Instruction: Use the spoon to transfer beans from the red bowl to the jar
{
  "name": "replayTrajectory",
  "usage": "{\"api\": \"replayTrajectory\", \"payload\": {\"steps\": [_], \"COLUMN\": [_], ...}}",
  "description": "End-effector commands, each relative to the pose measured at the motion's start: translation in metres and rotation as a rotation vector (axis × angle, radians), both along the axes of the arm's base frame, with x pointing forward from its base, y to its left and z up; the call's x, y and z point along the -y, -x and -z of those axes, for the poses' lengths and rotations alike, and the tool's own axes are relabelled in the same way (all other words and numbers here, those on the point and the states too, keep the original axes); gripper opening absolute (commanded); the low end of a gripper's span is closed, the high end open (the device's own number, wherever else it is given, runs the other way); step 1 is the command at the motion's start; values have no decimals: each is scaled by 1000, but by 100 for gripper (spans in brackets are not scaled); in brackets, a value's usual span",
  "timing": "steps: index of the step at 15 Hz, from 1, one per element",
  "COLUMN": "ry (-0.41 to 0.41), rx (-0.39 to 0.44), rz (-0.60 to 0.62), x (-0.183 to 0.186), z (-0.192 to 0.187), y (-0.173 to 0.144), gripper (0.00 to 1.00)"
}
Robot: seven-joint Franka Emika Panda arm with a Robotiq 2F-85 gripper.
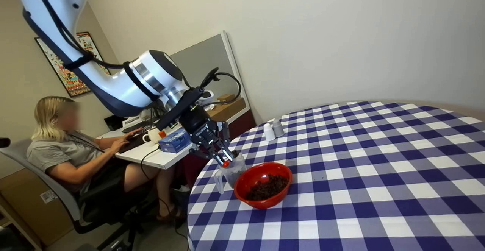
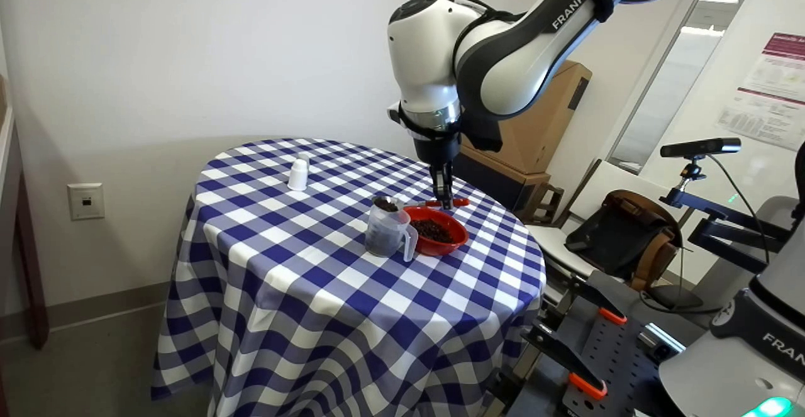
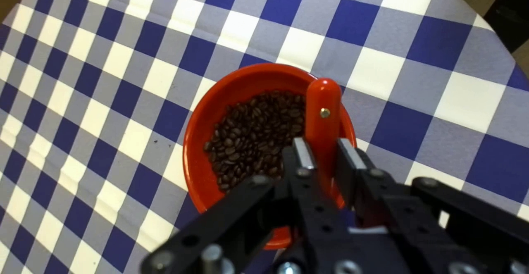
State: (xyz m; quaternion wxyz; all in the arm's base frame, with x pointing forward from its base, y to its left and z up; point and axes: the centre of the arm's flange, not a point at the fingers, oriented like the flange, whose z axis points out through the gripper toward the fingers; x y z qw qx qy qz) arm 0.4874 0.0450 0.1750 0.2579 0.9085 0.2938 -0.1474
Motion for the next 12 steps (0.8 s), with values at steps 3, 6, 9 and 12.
{"api": "replayTrajectory", "payload": {"steps": [3,6,9,12], "ry": [92,135,171,201], "rx": [47,66,84,108], "rz": [-69,-112,-155,-206], "x": [-3,-4,-5,-8], "z": [3,5,7,9], "y": [15,21,26,31], "gripper": [6,6,6,6]}}
